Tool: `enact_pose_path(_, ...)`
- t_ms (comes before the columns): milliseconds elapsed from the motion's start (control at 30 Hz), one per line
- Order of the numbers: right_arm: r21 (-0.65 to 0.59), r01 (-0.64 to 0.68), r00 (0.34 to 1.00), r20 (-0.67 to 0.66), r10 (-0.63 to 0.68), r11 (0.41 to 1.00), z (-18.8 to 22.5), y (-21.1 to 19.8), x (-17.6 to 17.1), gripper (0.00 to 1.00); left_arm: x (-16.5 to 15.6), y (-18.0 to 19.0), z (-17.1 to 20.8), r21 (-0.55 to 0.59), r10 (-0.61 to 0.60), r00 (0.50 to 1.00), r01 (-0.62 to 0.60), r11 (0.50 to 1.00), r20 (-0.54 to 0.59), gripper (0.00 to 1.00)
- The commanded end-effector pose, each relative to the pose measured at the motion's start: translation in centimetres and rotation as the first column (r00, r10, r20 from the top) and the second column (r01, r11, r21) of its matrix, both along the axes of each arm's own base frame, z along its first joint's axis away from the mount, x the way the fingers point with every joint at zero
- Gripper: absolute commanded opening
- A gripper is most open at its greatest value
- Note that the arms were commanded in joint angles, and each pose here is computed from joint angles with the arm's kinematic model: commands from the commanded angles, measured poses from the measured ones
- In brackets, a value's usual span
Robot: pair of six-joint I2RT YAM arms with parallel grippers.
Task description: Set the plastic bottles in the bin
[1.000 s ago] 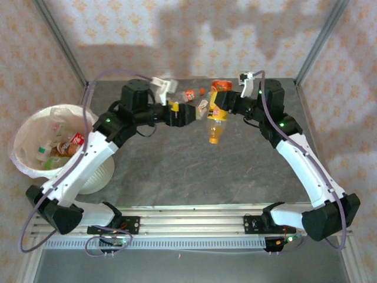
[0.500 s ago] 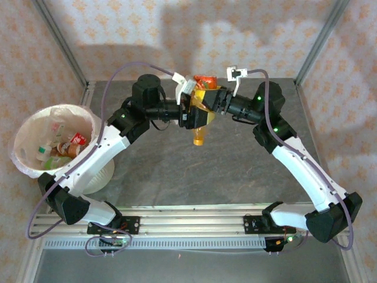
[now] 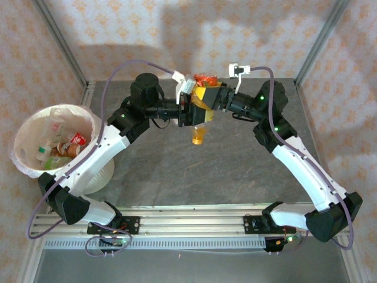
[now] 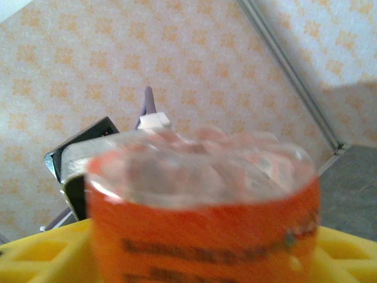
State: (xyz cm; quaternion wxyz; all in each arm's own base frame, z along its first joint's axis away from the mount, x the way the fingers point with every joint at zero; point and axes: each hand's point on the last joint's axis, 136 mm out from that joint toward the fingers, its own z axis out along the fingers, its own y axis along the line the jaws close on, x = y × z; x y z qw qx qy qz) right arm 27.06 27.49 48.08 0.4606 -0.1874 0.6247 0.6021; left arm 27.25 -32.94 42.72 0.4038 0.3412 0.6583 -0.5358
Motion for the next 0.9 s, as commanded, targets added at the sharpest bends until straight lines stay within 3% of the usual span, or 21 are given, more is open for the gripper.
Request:
enact_pose_path(0, 0.048, 0.036, 0.997, 0.069, -0.039, 0.998, 3.1, -1.0, -0.9, 0.82, 0.5, 0.9, 0.1, 0.037, 0.079, 0.995, -0.082, 0.996, 0.059, 0.38)
enact_pose_path(100, 0.037, 0.147, 0.986, 0.071, -0.149, 0.988, 3.1, -2.6, -0.6, 0.93, 2.9, 2.7, -0.2, 0.075, 0.265, 0.96, -0.272, 0.959, 0.087, 0.38)
enact_pose_path(167, 0.024, 0.243, 0.967, 0.073, -0.245, 0.97, 2.7, -3.8, 0.1, 0.98, 4.7, 4.6, -0.4, 0.092, 0.416, 0.903, -0.426, 0.9, 0.108, 0.38)
enact_pose_path(300, -0.027, 0.432, 0.9, 0.087, -0.428, 0.902, 1.6, -6.5, 1.5, 0.99, 7.1, 9.9, -0.4, 0.123, 0.688, 0.712, -0.702, 0.701, 0.143, 0.38)
enact_pose_path(400, -0.085, 0.538, 0.843, 0.067, -0.534, 0.839, 0.0, -8.2, 2.7, 0.99, 7.4, 13.8, 0.2, 0.151, 0.805, 0.564, -0.826, 0.544, 0.187, 0.38)
enact_pose_path(533, -0.242, 0.664, 0.73, 0.004, -0.684, 0.707, -4.4, -10.8, 4.7, 0.99, 5.6, 19.7, 2.9, 0.108, 0.911, 0.35, -0.936, 0.334, 0.219, 0.38)
enact_pose_path(633, -0.305, 0.678, 0.7, -0.01, -0.714, 0.669, -6.7, -11.5, 5.1, 0.99, 3.4, 25.5, 4.5, 0.066, 0.957, 0.113, -0.993, 0.099, 0.266, 0.38)
enact_pose_path(700, -0.334, 0.662, 0.708, -0.019, -0.706, 0.671, -7.6, -11.3, 5.0, 0.99, 1.6, 30.1, 5.1, 0.056, 0.938, -0.104, -0.99, -0.129, 0.331, 0.38)
enact_pose_path(733, -0.348, 0.657, 0.708, -0.022, -0.706, 0.669, -8.0, -11.2, 5.0, 0.99, 0.8, 31.7, 5.3, 0.055, 0.914, -0.177, -0.976, -0.211, 0.364, 0.38)
enact_pose_path(800, -0.371, 0.651, 0.706, -0.027, -0.708, 0.662, -8.7, -11.3, 5.1, 0.99, -0.3, 34.8, 5.2, 0.062, 0.851, -0.303, -0.93, -0.362, 0.43, 0.38)
enact_pose_path(867, -0.386, 0.653, 0.698, -0.026, -0.715, 0.651, -9.1, -11.4, 5.2, 0.99, -0.9, 37.8, 4.7, 0.091, 0.791, -0.367, -0.881, -0.465, 0.49, 0.39)
